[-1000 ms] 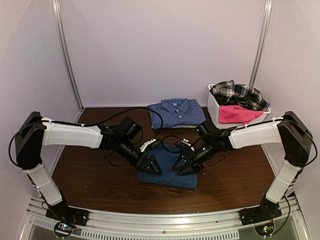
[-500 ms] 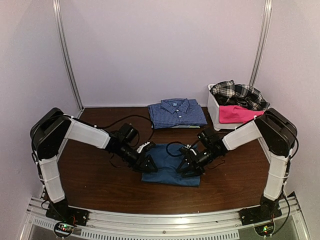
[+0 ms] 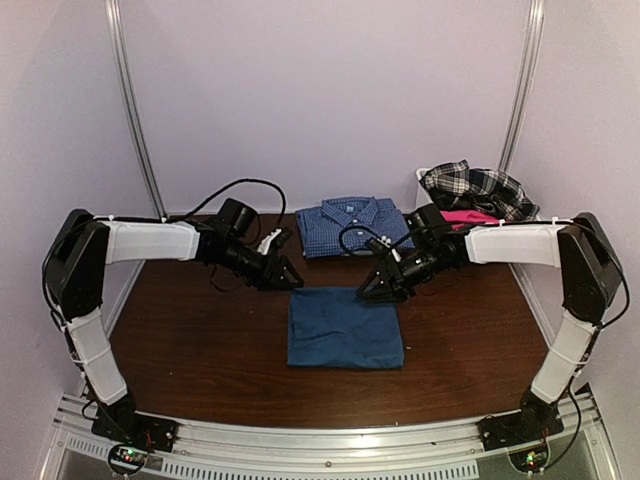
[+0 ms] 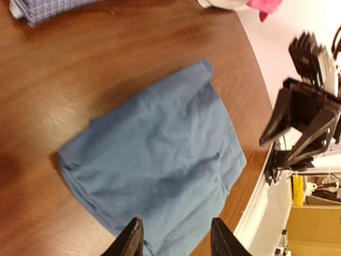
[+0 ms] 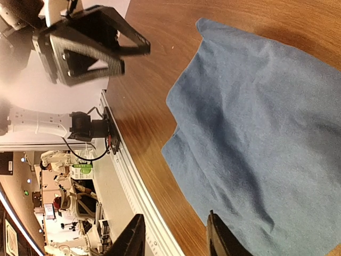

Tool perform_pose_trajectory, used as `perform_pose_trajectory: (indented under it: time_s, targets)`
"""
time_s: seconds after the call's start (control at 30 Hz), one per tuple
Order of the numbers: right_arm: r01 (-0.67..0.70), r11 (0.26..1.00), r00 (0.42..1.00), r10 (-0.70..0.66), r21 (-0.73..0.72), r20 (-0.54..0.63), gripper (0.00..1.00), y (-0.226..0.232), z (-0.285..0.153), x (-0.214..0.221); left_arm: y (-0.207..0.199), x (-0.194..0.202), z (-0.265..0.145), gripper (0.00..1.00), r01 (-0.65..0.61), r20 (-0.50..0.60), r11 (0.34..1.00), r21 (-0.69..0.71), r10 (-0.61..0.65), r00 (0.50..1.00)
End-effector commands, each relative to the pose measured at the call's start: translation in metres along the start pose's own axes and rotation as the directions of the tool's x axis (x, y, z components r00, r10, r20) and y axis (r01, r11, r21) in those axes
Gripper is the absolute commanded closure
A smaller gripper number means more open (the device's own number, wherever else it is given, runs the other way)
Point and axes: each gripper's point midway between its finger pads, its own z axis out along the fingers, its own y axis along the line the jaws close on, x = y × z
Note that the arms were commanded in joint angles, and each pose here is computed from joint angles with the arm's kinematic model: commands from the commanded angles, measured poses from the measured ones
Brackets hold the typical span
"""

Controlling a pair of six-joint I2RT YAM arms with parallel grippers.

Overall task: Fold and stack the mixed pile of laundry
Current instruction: Smooth out the square-folded T-shirt at the center of the board.

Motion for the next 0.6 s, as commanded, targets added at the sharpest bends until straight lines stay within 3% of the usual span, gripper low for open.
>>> perform_pose_trajectory:
  time_s: [0.0, 0.2, 0.57]
  targets:
    - [0.063, 0.994, 0.998, -0.065, 0.085, 0.021, 0.64, 0.008, 0.0, 0.003, 0.038, -0.037, -0.02, 0.59, 0.034, 0.082, 0.985, -0.168, -0.02, 0.996]
    - [0.135, 0.978, 0.991, -0.129, 0.16, -0.046, 0.76, 0.009, 0.041, 0.015, 0.059, -0.033, -0.006, 0.68, 0.057, 0.038, 0.976, -0.212, -0.05, 0.998]
    - [0.18, 0.948, 0.979, -0.147, 0.264, -0.141, 0.85, -0.019, 0.096, 0.031, 0.061, -0.014, 0.018, 0.67, 0.077, -0.012, 0.979, -0.188, -0.081, 0.997]
